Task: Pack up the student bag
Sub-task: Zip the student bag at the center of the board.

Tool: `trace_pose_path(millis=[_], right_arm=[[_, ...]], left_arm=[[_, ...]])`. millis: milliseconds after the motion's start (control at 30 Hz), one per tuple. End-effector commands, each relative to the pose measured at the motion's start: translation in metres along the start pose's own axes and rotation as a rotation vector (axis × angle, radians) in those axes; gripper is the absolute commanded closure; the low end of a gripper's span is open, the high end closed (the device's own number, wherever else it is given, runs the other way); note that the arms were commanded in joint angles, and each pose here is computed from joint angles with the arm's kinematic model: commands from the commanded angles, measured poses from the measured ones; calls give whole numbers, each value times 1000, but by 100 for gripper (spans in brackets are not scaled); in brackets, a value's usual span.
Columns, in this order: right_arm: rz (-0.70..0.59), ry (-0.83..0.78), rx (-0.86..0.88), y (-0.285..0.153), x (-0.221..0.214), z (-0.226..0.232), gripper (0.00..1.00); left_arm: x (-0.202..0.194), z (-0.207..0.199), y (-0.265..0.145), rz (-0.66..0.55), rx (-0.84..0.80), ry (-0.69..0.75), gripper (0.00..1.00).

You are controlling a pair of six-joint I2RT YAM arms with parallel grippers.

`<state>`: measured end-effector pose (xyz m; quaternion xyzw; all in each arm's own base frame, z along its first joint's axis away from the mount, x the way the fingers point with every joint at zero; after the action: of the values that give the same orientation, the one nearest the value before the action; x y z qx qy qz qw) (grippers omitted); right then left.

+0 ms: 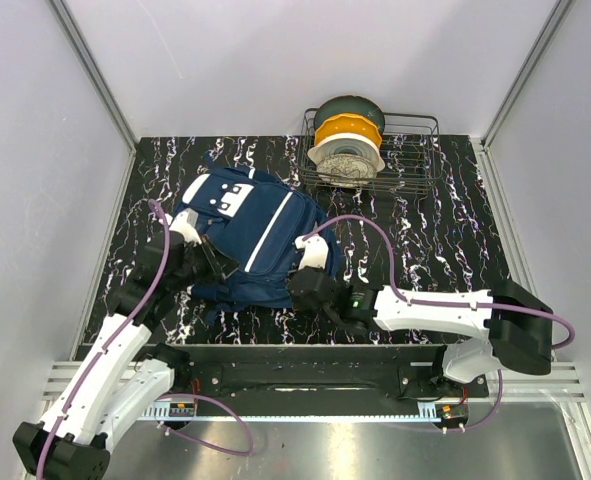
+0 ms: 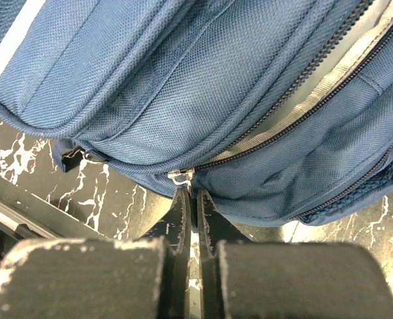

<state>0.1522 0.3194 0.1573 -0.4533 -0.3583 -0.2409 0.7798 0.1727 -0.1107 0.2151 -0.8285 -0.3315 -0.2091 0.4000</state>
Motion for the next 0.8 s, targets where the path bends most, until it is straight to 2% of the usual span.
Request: trace_pose_path(millis=[0,100,200,233,333,500,533,633,767], right_arm=[[28,-230,-435,-13,-9,-81,100],[30,-219,-421,-14,-4,-76,100],[31,-172,-278,-12,3,-54,100],[38,-139,-233,-12,2,-47,100],[21,-81,-189,-8,6,-35,100],[16,-56,-195,2,9,-25,100],[26,-51,-178,2,8,-22,100],[31,-23,-151,5,8,-16,100],[38,-21,-135,6,6,-13,100]], left_arm=[[42,6,-14,-186,112,105,100],[42,-2,-11,-170,49,112,100],[31,-16,-4,-110,-108,73,54],[21,-13,1,-75,-129,46,25],[1,-10,3,-29,-181,-53,10],[-22,2,-7,-85,-186,-228,6],[-32,10,-2,-66,-169,-261,6],[-49,22,4,-55,-153,-361,9],[-58,34,10,-89,-123,-424,14]])
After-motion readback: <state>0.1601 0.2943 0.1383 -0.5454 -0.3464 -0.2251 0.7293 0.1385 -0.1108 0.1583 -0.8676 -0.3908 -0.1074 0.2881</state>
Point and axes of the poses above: each gripper's point midway between its finger pads, its own y axis out along the fingers, its own z axis along the line the jaws close on, x = y × z, the point moved 6 cm from there along -y, back along the fingers, and after that the axes turned 3 degrees about y, right-handed, at the moved point
